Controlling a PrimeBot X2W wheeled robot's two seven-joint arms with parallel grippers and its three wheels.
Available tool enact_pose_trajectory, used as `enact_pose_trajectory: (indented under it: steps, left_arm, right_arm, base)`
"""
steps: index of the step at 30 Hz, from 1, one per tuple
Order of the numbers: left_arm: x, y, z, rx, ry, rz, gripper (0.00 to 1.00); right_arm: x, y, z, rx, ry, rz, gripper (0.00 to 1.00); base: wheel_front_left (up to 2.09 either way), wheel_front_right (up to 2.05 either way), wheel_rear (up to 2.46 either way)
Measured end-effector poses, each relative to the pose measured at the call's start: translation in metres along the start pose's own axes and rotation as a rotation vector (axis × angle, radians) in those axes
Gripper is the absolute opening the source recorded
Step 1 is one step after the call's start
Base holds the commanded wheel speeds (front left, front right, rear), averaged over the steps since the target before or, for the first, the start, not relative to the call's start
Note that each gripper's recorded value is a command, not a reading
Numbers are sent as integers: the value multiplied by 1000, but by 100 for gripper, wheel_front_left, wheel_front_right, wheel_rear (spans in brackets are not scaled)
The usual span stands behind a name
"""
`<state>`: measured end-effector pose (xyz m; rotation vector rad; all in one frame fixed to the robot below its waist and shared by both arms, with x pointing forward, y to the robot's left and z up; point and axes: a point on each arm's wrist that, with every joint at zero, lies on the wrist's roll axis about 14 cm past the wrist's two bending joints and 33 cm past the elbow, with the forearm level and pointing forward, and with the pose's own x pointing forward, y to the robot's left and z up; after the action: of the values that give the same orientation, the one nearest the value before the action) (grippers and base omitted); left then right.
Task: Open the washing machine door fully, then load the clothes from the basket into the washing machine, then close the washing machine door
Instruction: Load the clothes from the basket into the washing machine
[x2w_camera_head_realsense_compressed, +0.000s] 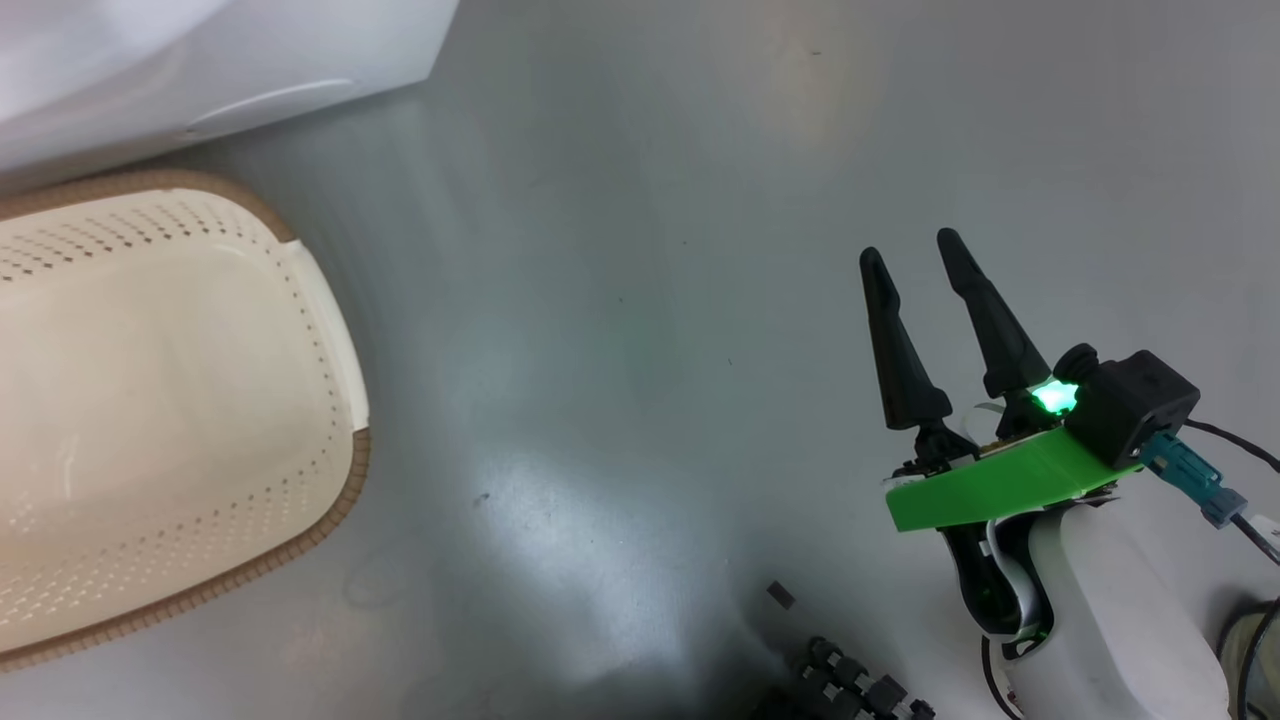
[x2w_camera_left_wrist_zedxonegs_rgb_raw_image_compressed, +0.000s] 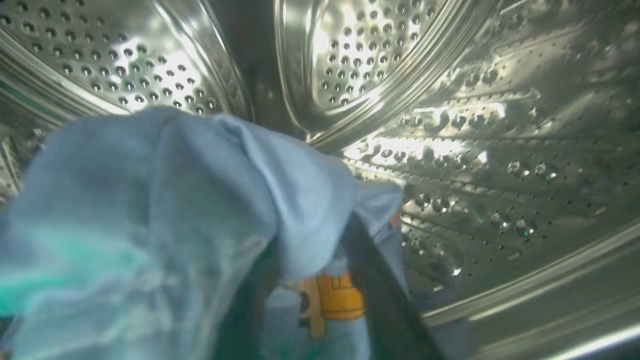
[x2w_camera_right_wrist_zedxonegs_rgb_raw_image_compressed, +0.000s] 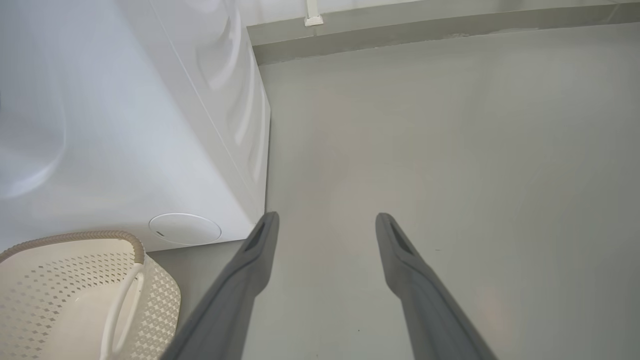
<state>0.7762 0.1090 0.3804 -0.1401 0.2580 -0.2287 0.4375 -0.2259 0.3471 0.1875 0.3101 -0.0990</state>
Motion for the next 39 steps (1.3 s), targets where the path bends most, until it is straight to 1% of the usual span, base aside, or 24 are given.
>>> enact_pose_trajectory:
  steps: [3,5,9,12,15,24,27,30,33,39]
  left_arm:
    - [-1,0,-10,-13,60,5,100]
    - [-3,2,-9,-36,75,13,100]
    - [-12,2,-1,-34,91,19,100]
    - [-23,0,-4,-44,107,17,100]
    - [-37,-1,-8,-19,119,12,100]
    - [-83,-9,13,-43,35,-8,100]
    - [-102,-17,15,-42,13,-24,100]
    - [-120,-26,23,-67,-19,-37,100]
    - [-140,-28,31,-68,-51,-42,100]
    - [-186,-35,25,-84,-59,-48,100]
  right_arm:
    - [1,0,4,-2,-9,0,100]
    - [3,1,10,-2,-25,6,100]
    - [2,7,18,4,-47,20,100]
    - [1,10,26,10,-68,31,100]
    - [-1,15,36,16,-94,44,100]
    - [-11,33,64,33,-160,94,100]
    - [-17,39,75,27,-184,117,100]
    - [-24,41,84,17,-205,133,100]
    - [-31,43,95,13,-229,150,100]
    - [-50,42,111,-10,-269,171,100]
  base:
    - [0,0,0]
    - [0,0,0]
    - [0,0,0]
    - [0,0,0]
    - [0,0,0]
    - [0,0,0]
    - [0,0,0]
    - [0,0,0]
    - [0,0,0]
    - [0,0,0]
